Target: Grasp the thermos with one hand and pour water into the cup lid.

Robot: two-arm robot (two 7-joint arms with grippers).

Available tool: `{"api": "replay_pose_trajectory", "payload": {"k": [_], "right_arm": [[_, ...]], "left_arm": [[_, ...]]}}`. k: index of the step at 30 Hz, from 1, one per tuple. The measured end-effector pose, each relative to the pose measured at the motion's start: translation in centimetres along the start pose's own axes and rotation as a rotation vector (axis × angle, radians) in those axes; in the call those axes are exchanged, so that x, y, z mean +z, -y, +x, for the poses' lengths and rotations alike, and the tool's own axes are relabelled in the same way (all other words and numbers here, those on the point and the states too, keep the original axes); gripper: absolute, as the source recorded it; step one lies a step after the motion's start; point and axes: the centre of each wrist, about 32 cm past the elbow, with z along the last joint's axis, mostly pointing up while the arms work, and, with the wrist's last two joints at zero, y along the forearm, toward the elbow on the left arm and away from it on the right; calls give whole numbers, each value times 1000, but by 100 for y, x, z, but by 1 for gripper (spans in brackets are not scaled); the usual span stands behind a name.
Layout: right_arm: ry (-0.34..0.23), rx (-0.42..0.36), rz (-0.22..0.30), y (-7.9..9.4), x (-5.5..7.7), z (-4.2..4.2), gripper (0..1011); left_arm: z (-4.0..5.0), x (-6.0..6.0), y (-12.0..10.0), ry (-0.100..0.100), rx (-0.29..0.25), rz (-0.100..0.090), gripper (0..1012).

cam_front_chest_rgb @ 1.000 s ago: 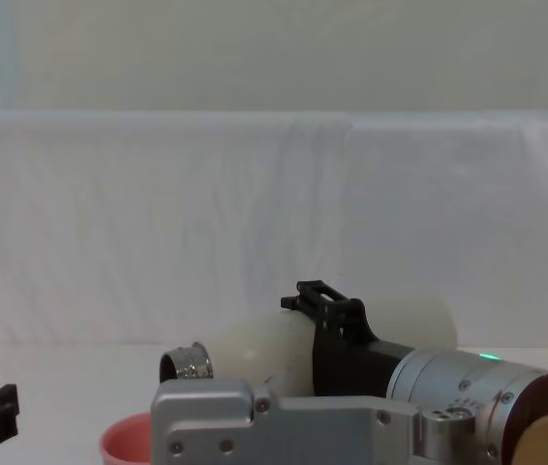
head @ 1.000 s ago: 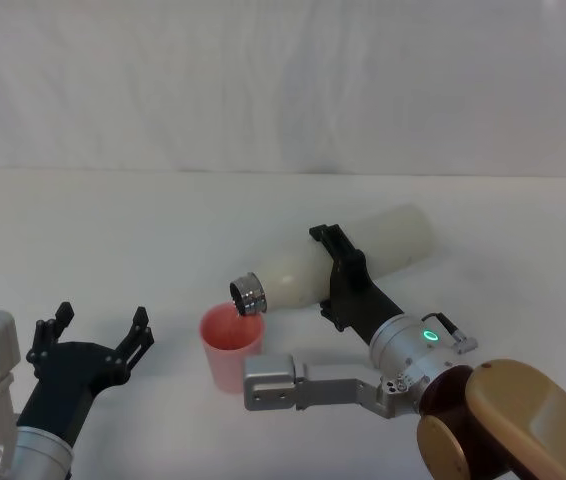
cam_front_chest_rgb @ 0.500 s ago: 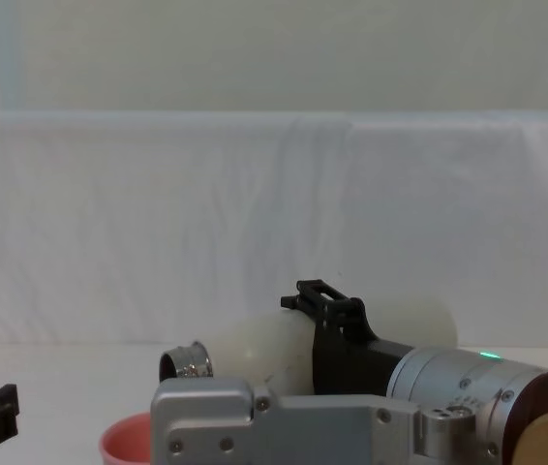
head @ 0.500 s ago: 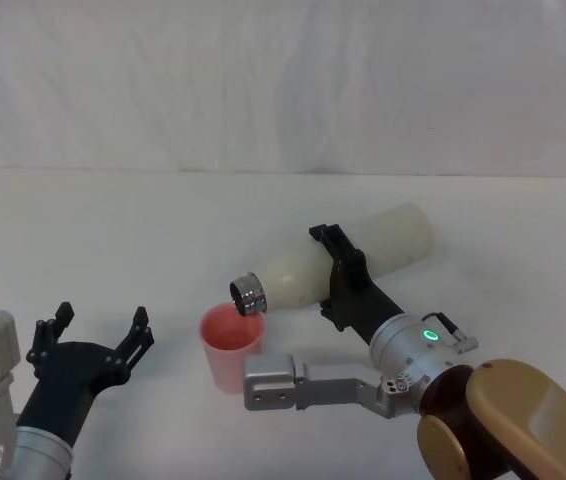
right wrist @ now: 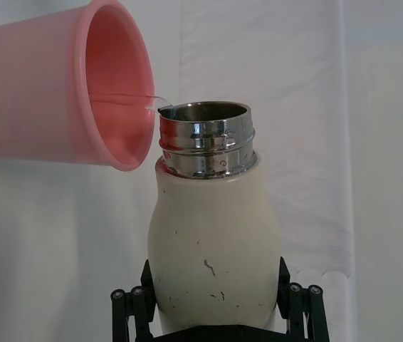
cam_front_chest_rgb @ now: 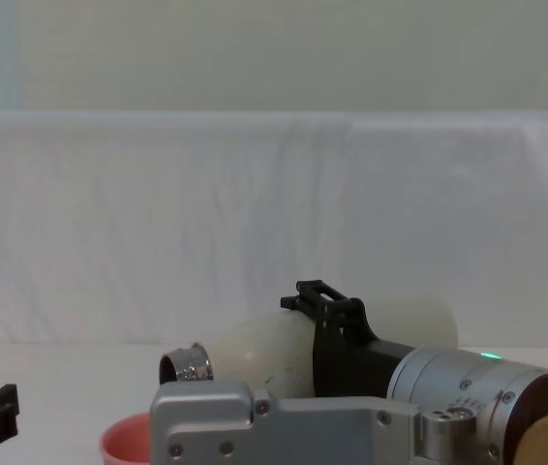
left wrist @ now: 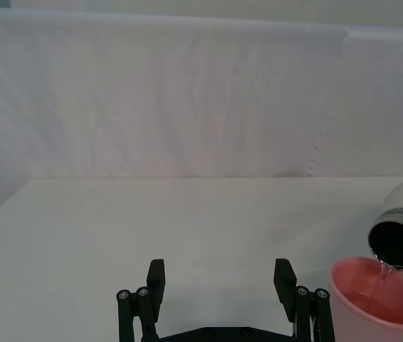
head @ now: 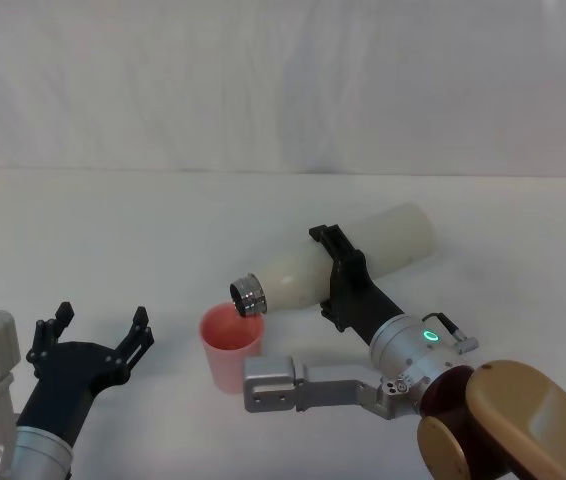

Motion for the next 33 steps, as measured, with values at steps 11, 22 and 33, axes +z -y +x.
{"api": "replay_pose_trajectory", "payload": {"k": [11, 22, 33], "right_arm": [[1, 0, 1, -1, 3, -3, 962], [4, 0, 0, 0, -2, -1, 961], [4, 0, 1, -1, -7, 6, 962]], "left_arm": [[0, 0, 0, 0, 0, 0, 1001], [0, 0, 0, 0, 0, 0, 1001], [0, 0, 0, 0, 0, 0, 1001]]}}
